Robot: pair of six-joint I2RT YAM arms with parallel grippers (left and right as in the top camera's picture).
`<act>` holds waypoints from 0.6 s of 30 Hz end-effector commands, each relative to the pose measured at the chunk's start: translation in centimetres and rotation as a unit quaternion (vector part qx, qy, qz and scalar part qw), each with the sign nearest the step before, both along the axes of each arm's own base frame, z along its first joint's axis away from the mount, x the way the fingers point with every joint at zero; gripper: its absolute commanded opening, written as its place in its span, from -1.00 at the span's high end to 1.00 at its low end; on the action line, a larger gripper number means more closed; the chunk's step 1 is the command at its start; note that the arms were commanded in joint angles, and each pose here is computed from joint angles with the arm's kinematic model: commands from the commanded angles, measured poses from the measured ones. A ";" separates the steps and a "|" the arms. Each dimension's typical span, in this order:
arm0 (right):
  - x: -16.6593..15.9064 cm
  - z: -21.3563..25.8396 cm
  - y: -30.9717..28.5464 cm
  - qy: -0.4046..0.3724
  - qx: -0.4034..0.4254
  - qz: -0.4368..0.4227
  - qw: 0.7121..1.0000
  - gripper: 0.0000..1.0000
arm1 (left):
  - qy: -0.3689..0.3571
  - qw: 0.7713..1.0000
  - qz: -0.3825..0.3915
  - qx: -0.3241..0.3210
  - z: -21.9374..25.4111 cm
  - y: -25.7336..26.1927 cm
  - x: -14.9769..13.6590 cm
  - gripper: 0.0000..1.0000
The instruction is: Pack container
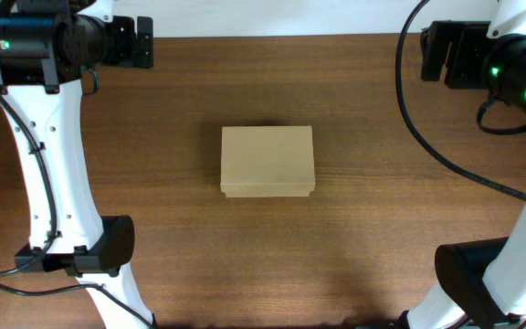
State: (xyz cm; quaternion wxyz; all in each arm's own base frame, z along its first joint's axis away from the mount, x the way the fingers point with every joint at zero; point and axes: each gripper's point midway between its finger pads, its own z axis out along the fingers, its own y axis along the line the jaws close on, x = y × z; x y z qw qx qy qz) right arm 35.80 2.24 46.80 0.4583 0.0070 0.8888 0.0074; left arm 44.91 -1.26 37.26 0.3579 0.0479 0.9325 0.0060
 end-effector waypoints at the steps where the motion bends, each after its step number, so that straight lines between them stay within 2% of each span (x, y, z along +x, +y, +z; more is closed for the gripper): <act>1: -1.4 1.1 -0.8 -0.015 -0.014 -0.012 1.000 -0.97 | -0.008 1.000 0.001 0.008 0.5 0.2 0.0 -0.99; 10: -2.6 1.5 -0.9 -0.047 -0.013 -0.011 0.999 -0.98 | -0.008 1.000 0.001 0.008 0.5 0.2 0.0 -0.99; 18: -7.6 -5.2 -1.4 -0.030 -0.015 -0.011 0.999 -0.98 | -0.008 1.000 0.001 0.008 0.5 0.2 0.0 -0.99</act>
